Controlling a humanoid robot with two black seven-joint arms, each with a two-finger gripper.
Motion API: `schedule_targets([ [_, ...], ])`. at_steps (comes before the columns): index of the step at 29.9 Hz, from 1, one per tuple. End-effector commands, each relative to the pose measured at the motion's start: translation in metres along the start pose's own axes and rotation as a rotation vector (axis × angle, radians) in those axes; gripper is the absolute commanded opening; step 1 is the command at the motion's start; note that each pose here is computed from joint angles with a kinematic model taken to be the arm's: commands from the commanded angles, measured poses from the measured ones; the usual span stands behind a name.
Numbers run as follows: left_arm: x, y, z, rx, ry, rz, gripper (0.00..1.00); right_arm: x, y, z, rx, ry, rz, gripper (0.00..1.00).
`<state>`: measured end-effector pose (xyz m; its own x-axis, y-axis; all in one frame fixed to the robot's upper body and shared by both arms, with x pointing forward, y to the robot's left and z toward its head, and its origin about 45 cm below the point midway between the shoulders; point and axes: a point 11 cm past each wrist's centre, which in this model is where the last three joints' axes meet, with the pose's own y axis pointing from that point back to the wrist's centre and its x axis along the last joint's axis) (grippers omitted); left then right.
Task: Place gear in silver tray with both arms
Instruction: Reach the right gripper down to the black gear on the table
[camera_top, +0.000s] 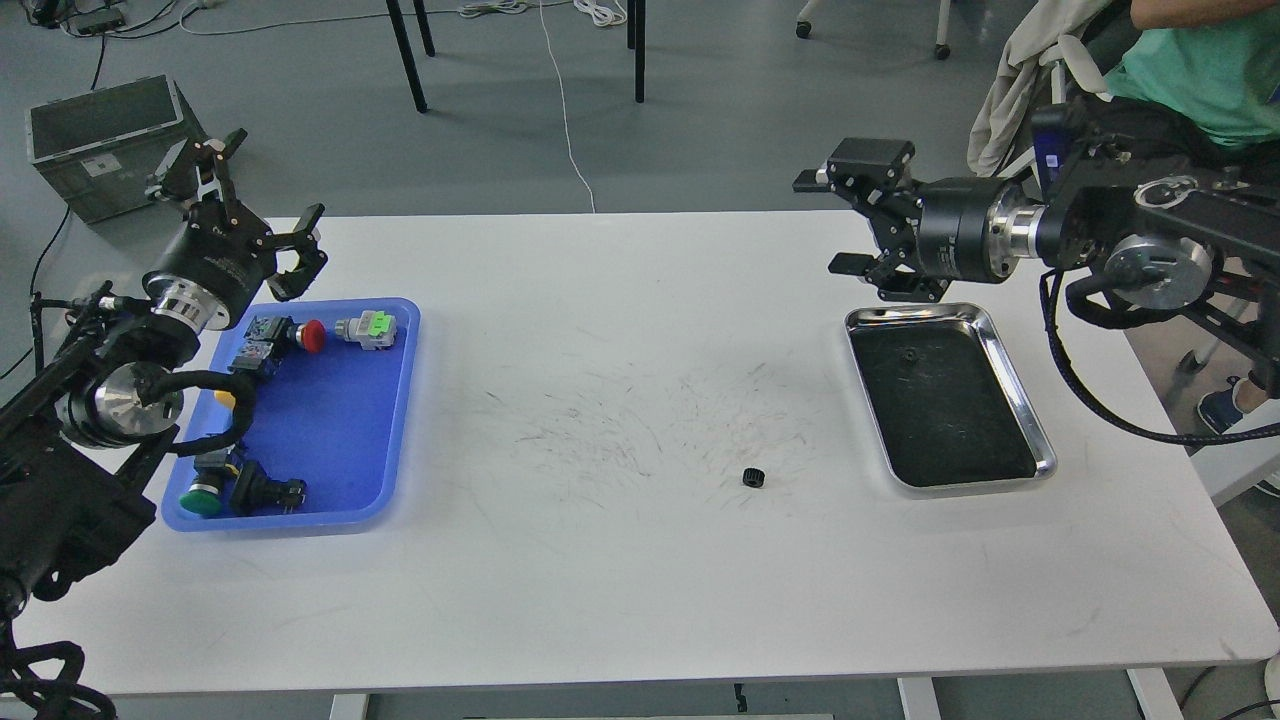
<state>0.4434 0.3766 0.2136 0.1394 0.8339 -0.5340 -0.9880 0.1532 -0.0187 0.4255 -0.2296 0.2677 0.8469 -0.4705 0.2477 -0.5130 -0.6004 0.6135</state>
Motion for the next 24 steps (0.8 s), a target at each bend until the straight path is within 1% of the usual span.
schedule_targets([
  [1,0.003,0.002,0.000,-0.005,0.002,0.010,0.98,-0.039,-0.018,0.002,-0.144,0.269,-0.118,0.99],
  [5,0.007,0.003,0.000,-0.003,-0.001,0.022,0.98,-0.070,-0.042,-0.004,-0.272,0.506,-0.223,0.99],
  [11,0.014,0.007,0.007,-0.004,-0.023,0.040,0.98,-0.108,-0.069,-0.008,-0.394,0.693,-0.332,0.99],
  [16,0.019,0.009,0.015,-0.013,-0.037,0.048,0.98,-0.124,-0.078,-0.004,-0.447,0.771,-0.390,0.99],
  [24,0.022,0.012,0.017,-0.016,-0.041,0.055,0.98,-0.130,-0.087,-0.005,-0.465,0.813,-0.402,0.97],
])
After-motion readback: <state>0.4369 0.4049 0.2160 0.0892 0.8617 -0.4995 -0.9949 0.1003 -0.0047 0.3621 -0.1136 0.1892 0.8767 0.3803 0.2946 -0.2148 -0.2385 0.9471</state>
